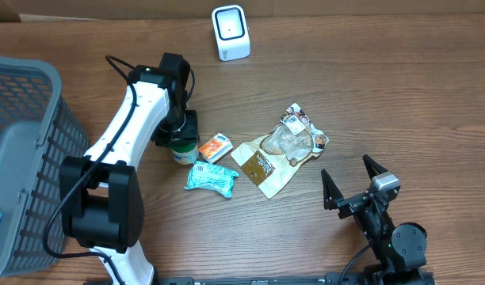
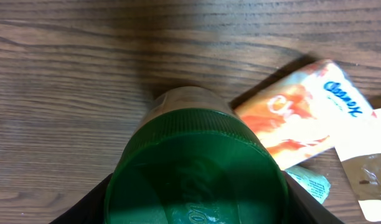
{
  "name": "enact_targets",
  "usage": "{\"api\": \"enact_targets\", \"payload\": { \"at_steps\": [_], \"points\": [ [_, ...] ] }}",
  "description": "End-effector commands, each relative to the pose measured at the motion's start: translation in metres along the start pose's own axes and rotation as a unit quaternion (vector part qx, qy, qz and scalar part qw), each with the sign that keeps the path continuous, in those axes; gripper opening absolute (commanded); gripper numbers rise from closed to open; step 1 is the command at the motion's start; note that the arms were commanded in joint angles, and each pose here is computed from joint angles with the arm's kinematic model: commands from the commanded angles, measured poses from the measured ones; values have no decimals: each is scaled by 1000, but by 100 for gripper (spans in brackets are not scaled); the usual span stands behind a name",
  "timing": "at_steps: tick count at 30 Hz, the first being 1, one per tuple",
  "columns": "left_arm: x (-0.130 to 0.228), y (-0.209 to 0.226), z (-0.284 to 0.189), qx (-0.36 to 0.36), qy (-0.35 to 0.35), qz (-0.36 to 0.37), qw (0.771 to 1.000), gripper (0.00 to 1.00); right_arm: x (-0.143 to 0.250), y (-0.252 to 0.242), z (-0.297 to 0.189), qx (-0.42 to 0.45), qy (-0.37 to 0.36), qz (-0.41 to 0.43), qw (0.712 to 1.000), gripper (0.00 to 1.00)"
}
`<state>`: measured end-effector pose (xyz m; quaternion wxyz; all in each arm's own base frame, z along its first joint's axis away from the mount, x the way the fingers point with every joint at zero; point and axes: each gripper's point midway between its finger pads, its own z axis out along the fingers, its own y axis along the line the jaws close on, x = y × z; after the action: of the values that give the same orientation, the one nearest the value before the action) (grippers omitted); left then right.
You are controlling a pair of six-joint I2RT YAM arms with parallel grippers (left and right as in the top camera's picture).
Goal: Scan the item barcode
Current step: 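Carry the green-lidded jar out and stand it left of the tissues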
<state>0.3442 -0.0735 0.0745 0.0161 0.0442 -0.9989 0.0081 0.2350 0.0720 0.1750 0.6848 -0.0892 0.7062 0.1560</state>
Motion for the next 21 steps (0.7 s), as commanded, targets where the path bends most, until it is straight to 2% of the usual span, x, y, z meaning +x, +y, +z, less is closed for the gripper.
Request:
{"api": "enact_targets", "payload": {
  "at_steps": [1, 4, 9, 16, 21],
  "points": [
    [-6, 11, -1, -38, -18, -16, 999, 46, 2, -1, 0, 1, -2, 0, 1000, 100],
    [-14, 17, -1, -54, -37, -27, 998, 47, 2, -1, 0, 1, -2, 0, 1000, 100],
    [-26, 9, 1, -41, -59, -31, 997, 48, 2, -1, 0, 1, -2, 0, 1000, 100],
    [-20, -6, 9, -16, -43, -21, 999, 50, 2, -1, 0, 1, -2, 0, 1000, 100],
    [-17, -14, 10, 6, -34, -8, 999, 68, 2, -1, 0, 1, -2, 0, 1000, 100]
  ]
}}
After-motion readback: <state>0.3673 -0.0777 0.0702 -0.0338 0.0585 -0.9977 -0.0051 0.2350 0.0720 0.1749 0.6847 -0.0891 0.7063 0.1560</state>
